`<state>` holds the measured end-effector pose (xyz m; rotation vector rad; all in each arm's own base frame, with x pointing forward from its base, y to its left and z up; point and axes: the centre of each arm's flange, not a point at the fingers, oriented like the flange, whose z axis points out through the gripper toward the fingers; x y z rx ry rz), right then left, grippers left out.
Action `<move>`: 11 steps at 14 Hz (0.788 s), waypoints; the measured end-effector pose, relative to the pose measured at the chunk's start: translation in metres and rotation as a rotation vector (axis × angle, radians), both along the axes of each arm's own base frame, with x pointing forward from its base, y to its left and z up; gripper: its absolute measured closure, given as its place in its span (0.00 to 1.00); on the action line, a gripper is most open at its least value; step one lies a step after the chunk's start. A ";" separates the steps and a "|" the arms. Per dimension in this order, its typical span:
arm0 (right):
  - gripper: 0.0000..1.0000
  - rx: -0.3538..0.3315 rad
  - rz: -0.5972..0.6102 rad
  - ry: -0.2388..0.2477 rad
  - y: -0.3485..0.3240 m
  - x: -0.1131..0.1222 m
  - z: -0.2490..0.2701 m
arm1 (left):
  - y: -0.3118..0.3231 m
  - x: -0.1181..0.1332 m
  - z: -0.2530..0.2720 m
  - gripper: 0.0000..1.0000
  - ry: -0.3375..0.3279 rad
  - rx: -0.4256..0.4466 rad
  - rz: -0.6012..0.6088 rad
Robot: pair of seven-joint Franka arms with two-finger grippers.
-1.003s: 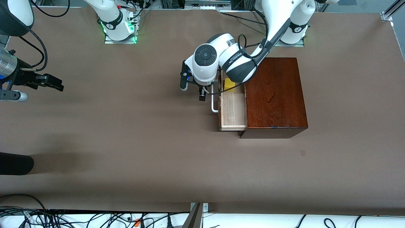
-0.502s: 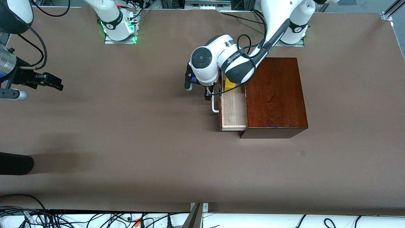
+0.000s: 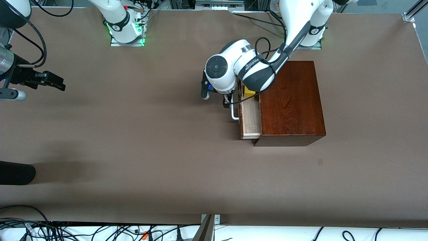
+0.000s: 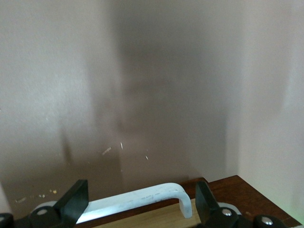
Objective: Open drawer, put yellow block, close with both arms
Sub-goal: 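Push the drawer shut with the left gripper while the right gripper returns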
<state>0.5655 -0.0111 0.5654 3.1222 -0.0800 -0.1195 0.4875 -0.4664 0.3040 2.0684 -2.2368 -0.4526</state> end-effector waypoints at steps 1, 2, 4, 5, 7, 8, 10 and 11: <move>0.00 0.000 0.000 0.000 0.000 0.000 0.000 | 0.006 0.002 0.000 0.00 0.014 0.015 0.007; 0.00 0.000 0.000 0.000 0.000 0.000 0.000 | 0.012 0.005 -0.001 0.00 0.027 0.031 0.015; 0.00 0.000 0.000 0.001 0.000 0.000 0.000 | 0.028 0.011 -0.003 0.00 0.056 0.063 0.035; 0.00 0.000 0.000 0.001 0.000 0.000 0.000 | 0.036 0.015 -0.004 0.00 0.067 0.074 0.047; 0.00 0.000 0.000 0.001 0.000 0.000 0.000 | 0.052 0.026 -0.006 0.00 0.076 0.086 0.074; 0.00 0.000 0.000 0.001 0.000 0.000 0.000 | 0.057 0.030 -0.006 0.00 0.076 0.089 0.084; 0.00 0.000 0.000 0.002 0.000 0.000 0.000 | 0.058 0.031 -0.006 0.00 0.077 0.085 0.085; 0.00 0.000 0.000 0.002 0.000 0.000 0.000 | 0.058 0.031 -0.006 0.00 0.077 0.085 0.085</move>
